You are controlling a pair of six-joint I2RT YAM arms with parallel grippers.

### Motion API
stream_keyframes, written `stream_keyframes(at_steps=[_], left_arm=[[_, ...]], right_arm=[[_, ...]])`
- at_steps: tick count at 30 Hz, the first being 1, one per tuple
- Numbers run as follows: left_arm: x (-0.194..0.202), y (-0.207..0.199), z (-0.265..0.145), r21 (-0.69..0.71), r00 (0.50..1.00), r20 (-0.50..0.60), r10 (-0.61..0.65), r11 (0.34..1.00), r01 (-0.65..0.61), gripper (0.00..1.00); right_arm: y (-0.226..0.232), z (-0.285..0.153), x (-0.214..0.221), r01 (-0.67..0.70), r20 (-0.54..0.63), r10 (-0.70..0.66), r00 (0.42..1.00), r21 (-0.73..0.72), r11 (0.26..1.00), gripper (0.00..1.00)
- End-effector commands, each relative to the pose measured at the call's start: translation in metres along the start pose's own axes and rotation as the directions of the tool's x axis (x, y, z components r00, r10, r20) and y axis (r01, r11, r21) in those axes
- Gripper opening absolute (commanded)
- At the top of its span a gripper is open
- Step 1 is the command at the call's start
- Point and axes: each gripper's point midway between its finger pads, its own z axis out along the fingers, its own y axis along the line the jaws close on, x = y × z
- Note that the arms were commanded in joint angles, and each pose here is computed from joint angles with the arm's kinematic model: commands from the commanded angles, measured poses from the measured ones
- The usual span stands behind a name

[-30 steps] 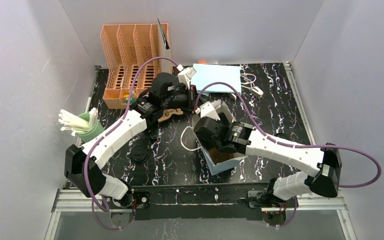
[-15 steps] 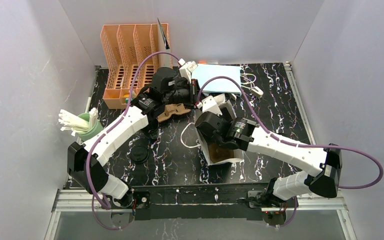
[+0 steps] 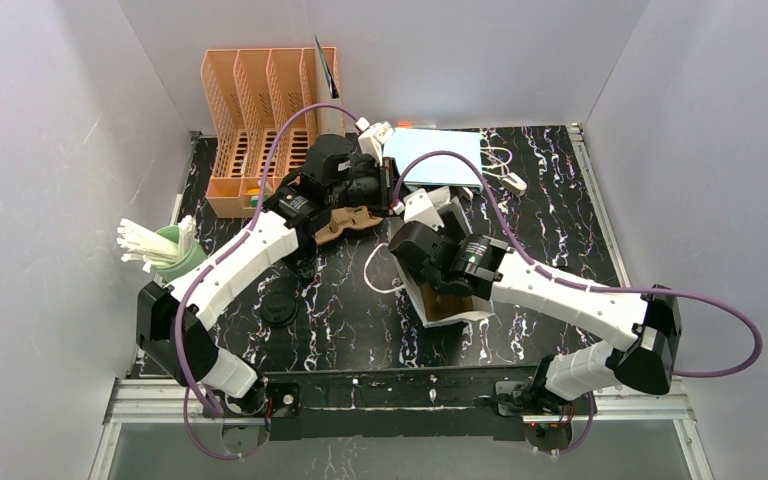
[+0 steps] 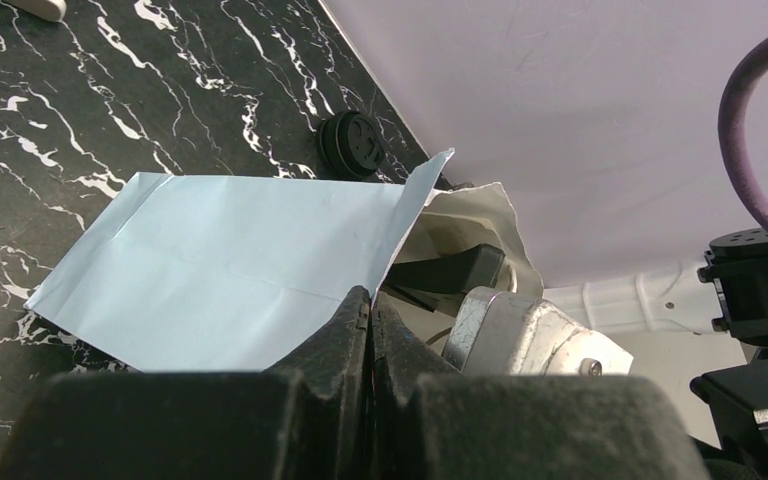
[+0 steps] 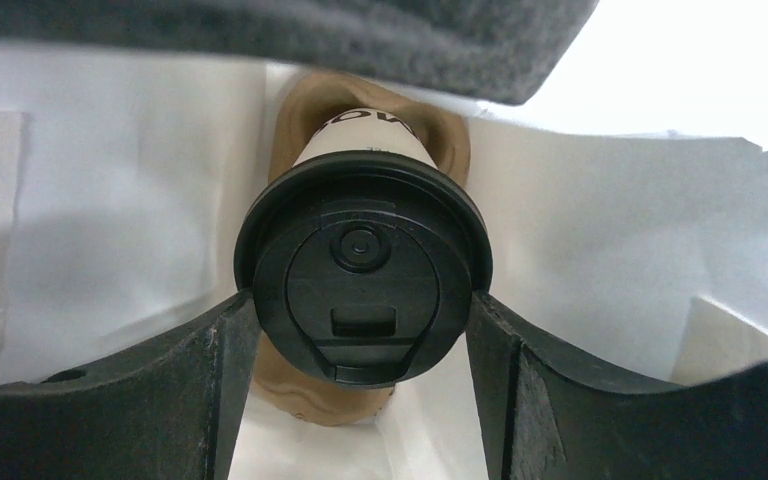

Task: Pack the takeout coffee
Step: Place the coffee cup on the cup tray.

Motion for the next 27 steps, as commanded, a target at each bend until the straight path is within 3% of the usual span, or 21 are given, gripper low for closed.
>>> stream_keyframes(at_steps=[1, 27], left_arm=[[-0.017, -0.032, -0.005, 0.094, 0.998, 0.055, 0.027, 0.995, -0.032, 0.0], [-0.018, -0.022, 0.006, 0.074, 0.999, 0.047, 0.012, 0.997, -0.015, 0.0]], right_arm=[[0.0, 0.019, 0.025, 0.138, -0.075, -0.137, 0.988, 0.015, 0.99, 0.28], [-0.003, 0.061, 0.062, 0.201, -0.194, -0.201, 0.96, -0.02, 0.979, 0.28]])
